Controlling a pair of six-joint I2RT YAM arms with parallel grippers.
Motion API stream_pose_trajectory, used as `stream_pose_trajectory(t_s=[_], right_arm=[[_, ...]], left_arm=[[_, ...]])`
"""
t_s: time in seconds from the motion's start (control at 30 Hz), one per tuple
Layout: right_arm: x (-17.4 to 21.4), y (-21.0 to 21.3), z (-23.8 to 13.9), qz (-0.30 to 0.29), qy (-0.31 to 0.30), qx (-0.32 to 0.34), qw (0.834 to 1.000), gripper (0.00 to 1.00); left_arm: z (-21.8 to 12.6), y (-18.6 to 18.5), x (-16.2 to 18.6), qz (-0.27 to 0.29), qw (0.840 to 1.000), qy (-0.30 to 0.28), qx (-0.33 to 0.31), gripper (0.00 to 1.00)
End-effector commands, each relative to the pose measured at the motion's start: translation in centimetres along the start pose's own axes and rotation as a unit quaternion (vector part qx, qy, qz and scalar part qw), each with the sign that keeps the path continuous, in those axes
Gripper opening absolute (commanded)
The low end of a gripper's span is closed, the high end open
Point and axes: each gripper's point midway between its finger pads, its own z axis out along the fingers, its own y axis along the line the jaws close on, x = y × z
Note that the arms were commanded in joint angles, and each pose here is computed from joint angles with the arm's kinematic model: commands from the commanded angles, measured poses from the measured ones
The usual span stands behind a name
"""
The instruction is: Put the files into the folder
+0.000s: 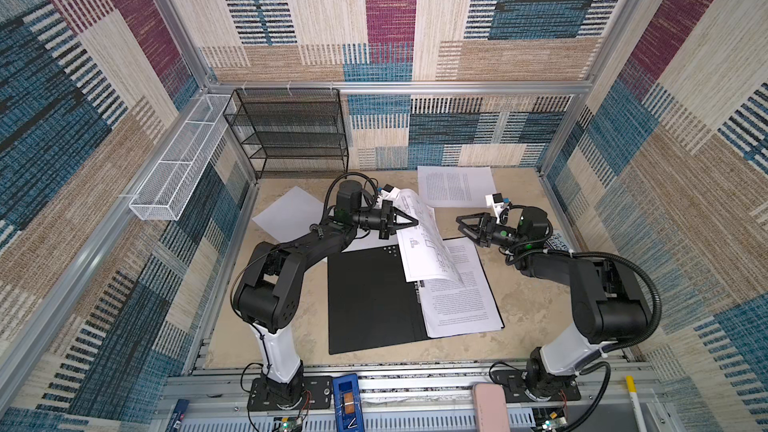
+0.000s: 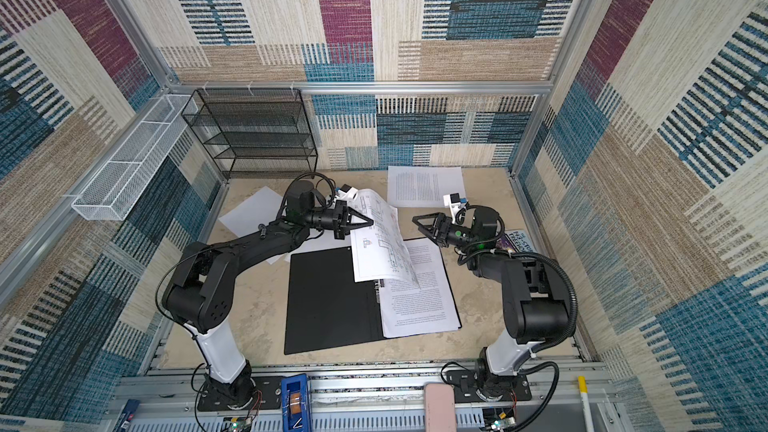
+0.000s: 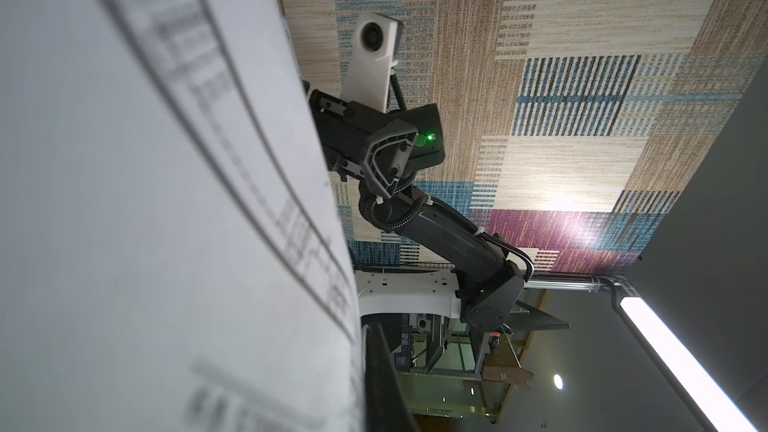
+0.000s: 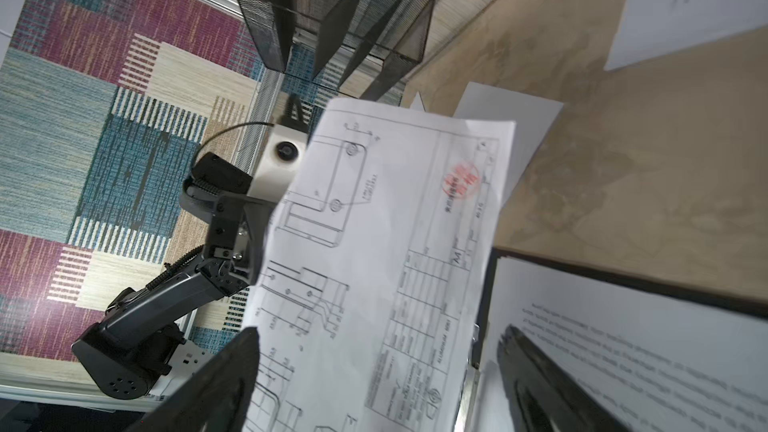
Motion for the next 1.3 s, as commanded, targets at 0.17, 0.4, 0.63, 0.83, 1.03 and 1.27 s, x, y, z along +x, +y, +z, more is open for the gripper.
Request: stream_pose_trajectory(t_s=[0.17, 0.4, 0.63, 0.83, 1.03, 1.27], right_arm=[[3.0, -0.2, -0.4, 0.066, 0.011, -0.055, 0.996, 1.00], [2.8, 3.2, -0.3, 0.073, 0.005, -0.126, 0.989, 1.00], [2.5, 5.2, 0.3, 0.054, 0.011, -0.151, 0.987, 0.97], [1.8, 5.4, 0.6, 0.048, 0.016, -0.154, 0.987, 0.80], [2.1, 5.1, 1.2, 0.042, 0.031, -0.144, 0.988, 0.61], [2.5, 5.1, 1.9, 0.021, 0.044, -0.115, 0.992, 0.45]], left_arm=[[0.0, -2.9, -0.5, 0.039, 0.998, -0.002, 0.045, 0.00], [0.0, -2.8, -0.6, 0.038, 0.998, -0.005, 0.056, 0.00], [0.1, -0.5, 0.5, 0.017, 0.999, 0.003, 0.046, 0.00], [-0.2, 1.7, 2.1, 0.000, 1.000, 0.010, 0.028, 0.00], [-0.3, 2.7, 2.6, 0.002, 1.000, 0.012, 0.002, 0.00], [-0.5, 3.7, 2.6, -0.012, 1.000, 0.014, -0.020, 0.00]])
